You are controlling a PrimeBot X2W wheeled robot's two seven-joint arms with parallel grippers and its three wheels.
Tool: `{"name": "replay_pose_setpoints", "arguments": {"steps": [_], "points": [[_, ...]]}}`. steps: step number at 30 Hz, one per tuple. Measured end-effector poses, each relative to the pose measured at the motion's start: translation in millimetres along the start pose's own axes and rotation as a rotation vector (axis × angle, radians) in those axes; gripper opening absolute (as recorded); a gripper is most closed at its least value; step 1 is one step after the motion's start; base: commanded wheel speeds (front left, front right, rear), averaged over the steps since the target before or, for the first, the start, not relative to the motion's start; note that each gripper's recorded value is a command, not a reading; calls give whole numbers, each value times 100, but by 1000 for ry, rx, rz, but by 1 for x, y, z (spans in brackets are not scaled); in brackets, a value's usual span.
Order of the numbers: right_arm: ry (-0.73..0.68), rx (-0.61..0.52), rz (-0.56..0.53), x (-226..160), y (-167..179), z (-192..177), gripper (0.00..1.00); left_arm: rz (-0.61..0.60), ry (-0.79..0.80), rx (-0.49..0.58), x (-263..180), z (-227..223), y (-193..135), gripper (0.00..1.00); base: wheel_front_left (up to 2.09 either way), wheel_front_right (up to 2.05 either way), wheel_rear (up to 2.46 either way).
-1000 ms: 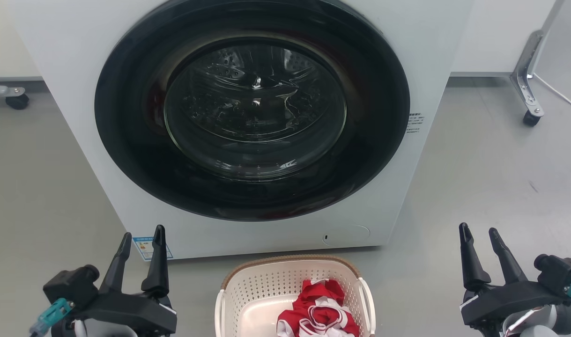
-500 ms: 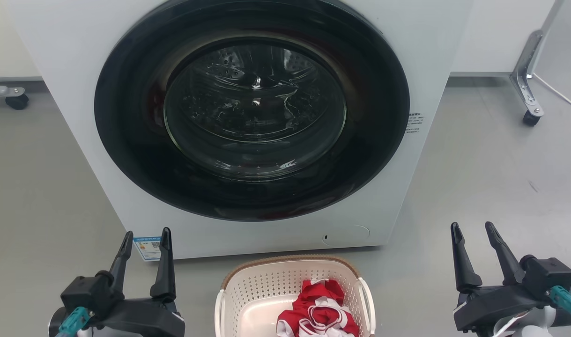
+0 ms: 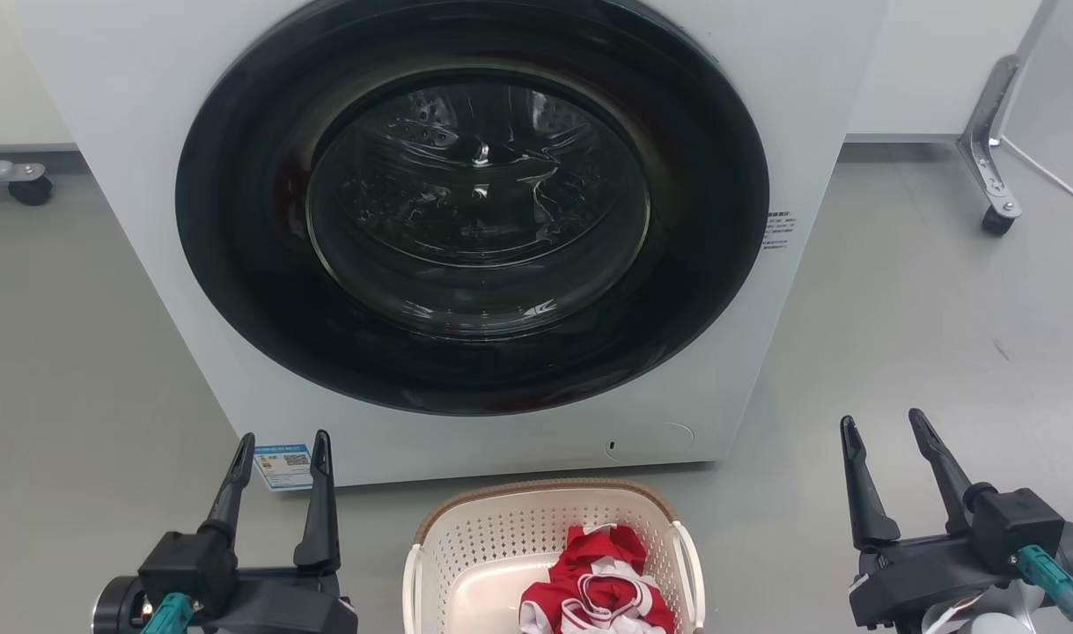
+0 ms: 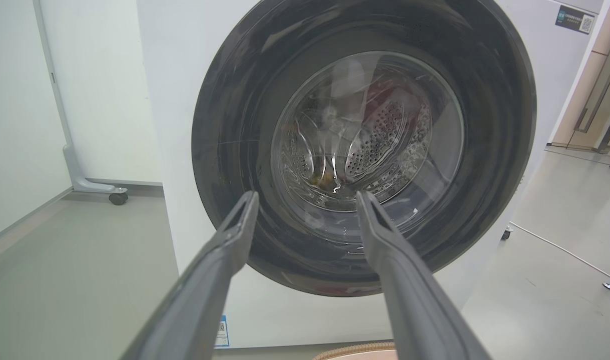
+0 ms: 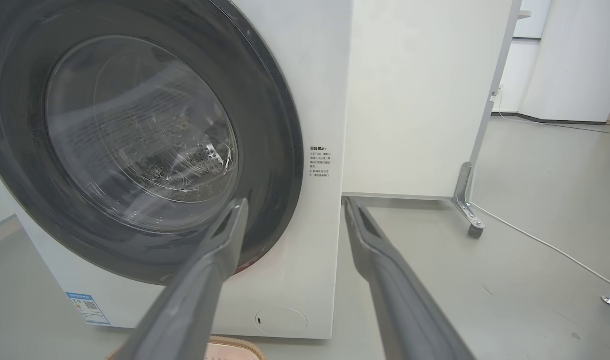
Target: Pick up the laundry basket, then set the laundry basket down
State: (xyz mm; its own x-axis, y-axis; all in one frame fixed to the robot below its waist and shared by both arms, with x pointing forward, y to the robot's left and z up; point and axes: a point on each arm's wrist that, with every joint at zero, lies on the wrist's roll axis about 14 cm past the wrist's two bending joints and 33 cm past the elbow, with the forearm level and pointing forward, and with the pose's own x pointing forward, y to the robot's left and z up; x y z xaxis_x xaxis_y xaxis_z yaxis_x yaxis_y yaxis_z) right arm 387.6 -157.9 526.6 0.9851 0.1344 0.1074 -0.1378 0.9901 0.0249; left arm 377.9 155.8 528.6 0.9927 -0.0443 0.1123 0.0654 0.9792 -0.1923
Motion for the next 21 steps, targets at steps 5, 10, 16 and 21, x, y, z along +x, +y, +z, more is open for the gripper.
{"name": "replay_pose_setpoints", "arguments": {"steps": [5, 10, 16, 21], "points": [[7, 5, -13, -1, -3, -2, 100, 6, 4, -10, 0, -2, -1, 100, 0, 0, 0], [14, 15, -19, -3, -4, -5, 100, 11, 8, -14, 0, -4, 0, 100, 0, 0, 0], [18, 22, -21, -4, -4, -7, 100, 14, 12, -18, 0, -5, 0, 100, 0, 0, 0], [21, 31, -18, -3, -3, -8, 100, 16, 19, -19, 0, -8, 0, 100, 0, 0, 0]]}}
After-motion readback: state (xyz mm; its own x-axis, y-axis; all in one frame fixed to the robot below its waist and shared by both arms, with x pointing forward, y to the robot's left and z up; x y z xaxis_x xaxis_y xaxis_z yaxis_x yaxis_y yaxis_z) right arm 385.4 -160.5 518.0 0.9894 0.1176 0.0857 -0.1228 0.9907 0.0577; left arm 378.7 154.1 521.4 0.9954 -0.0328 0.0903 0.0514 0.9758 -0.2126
